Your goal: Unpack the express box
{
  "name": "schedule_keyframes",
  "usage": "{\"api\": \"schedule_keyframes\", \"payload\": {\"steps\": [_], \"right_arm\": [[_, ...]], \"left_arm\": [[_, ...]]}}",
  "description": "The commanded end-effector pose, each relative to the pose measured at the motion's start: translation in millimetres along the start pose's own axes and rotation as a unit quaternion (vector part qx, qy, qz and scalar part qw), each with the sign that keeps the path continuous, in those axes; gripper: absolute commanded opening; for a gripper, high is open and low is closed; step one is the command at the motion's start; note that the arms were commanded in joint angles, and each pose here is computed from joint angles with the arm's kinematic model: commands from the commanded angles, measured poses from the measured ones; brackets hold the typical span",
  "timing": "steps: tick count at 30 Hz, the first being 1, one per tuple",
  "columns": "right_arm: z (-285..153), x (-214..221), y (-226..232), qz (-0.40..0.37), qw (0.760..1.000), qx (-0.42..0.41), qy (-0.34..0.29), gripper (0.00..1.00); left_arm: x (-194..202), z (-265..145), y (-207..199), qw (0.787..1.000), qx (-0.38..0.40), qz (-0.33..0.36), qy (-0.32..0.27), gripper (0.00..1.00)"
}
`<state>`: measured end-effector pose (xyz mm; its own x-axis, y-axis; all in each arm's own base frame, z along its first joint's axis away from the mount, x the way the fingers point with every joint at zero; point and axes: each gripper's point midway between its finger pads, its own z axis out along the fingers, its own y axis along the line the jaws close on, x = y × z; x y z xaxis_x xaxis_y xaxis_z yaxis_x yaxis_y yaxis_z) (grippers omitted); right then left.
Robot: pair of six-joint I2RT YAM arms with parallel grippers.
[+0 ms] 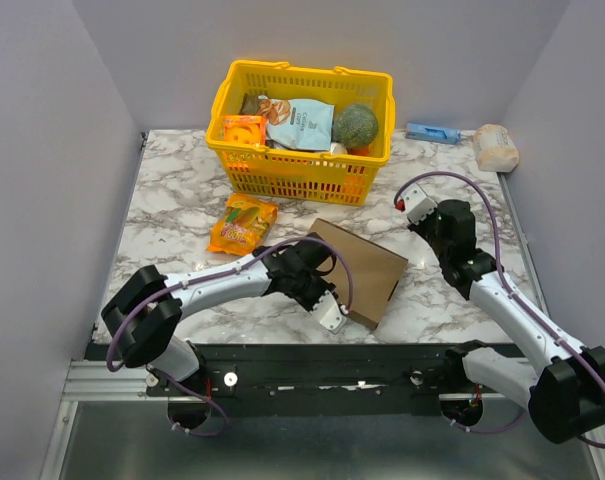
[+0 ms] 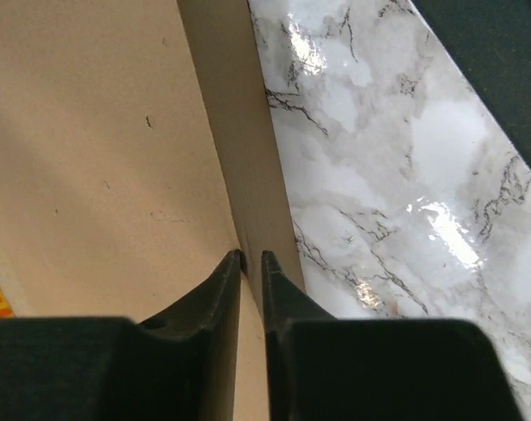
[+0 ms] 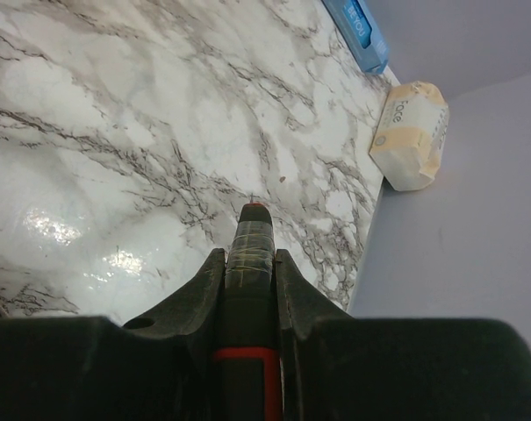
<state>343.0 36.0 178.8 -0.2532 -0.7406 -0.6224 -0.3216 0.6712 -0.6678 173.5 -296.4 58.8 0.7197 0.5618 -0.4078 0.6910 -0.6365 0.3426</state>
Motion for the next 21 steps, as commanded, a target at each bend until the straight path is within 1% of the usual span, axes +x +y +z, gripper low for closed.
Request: {"api": "schedule_keyframes", "payload": {"steps": [1,2,3,4,5,6,7,8,9,10,11,12,13,14,15,17,18,19,20,21], "right_arm": [[-6.6,-13.9,-16.6,0.022,1.0,0.015,-0.008,0.0],[-6.9,-14.8,-16.3,0.026,1.0,0.011,-0.005,0.0],[-7.2,-14.3,-15.8,0.035,0.999,0.008,0.0,0.0],[-7.0,-10.9,-10.2,0.036,0.999,-0.006,0.011,0.0],[-7.5,-15.2,-8.7,0.042,0.999,-0.017,0.008,0.0],[-8.0,-16.7,-3.9,0.055,0.998,-0.03,0.008,0.0],[-8.9,-11.9,5.3,0.056,0.997,-0.052,0.02,0.0],[-9.5,-16.1,9.0,0.062,0.996,-0.066,0.014,0.01],[-10.3,-17.3,11.7,0.076,0.994,-0.073,0.015,0.0],[-11.7,-14.1,15.9,0.079,0.993,-0.084,0.024,0.0],[-12.1,-15.4,18.7,0.083,0.992,-0.092,0.025,0.01],[-13.7,-19.4,16.3,0.092,0.991,-0.091,0.021,0.0],[-15.3,-19.7,16.1,0.095,0.991,-0.092,0.021,0.0],[-17.3,-22.5,16.7,0.096,0.991,-0.097,0.016,0.0],[-19.4,-26.3,12.8,0.098,0.991,-0.094,0.01,0.0],[-22.2,-28.0,8.7,0.099,0.991,-0.089,0.009,0.0],[-24.9,-30.7,5.9,0.101,0.991,-0.086,0.004,0.0],[-28.0,-33.2,4.0,0.1,0.991,-0.089,0.001,0.01],[-29.7,-33.6,3.3,0.098,0.991,-0.091,-0.002,0.0],[-31.2,-33.0,0.5,0.077,0.993,-0.087,-0.004,0.0]], "left_arm": [[6.0,-27.7,-100.6,0.964,0.18,-0.195,-0.013,0.35],[9.9,-38.8,-82.8,0.966,0.145,-0.213,-0.029,0.38],[3.6,-50.5,-65.9,0.969,0.111,-0.217,-0.047,0.44],[-0.5,-64.3,-40.2,0.97,0.074,-0.226,-0.057,0.46],[3.4,-74.1,-25.4,0.965,0.046,-0.25,-0.06,0.47],[3.6,-81.2,-10.7,0.961,0.02,-0.269,-0.064,0.5],[10.5,-89.4,21.5,0.958,-0.037,-0.28,-0.055,0.51],[11.7,-92.8,30.4,0.937,-0.054,-0.34,-0.054,0.52],[20.3,-92.7,37.7,0.928,-0.059,-0.364,-0.052,0.52],[21.5,-99.6,55.0,0.922,-0.083,-0.374,-0.056,0.52],[30.2,-99.1,63.6,0.891,-0.107,-0.438,-0.045,0.52],[41.5,-94.5,71.1,0.869,-0.126,-0.477,-0.031,0.52],[49.0,-97.4,86.9,0.853,-0.158,-0.497,-0.027,0.52],[71.2,-101.0,92.3,0.826,-0.198,-0.528,0.013,0.52],[80.7,-95.3,93.1,0.781,-0.211,-0.588,0.02,0.54],[102.4,-100.1,97.4,0.734,-0.238,-0.635,0.036,0.54],[111.0,-95.5,95.6,0.702,-0.241,-0.668,0.042,0.55],[122.0,-98.2,96.8,0.681,-0.254,-0.685,0.044,0.55],[128.0,-97.3,96.2,0.672,-0.257,-0.693,0.048,0.55],[132.5,-93.3,95.0,0.66,-0.255,-0.705,0.049,0.56]]}}
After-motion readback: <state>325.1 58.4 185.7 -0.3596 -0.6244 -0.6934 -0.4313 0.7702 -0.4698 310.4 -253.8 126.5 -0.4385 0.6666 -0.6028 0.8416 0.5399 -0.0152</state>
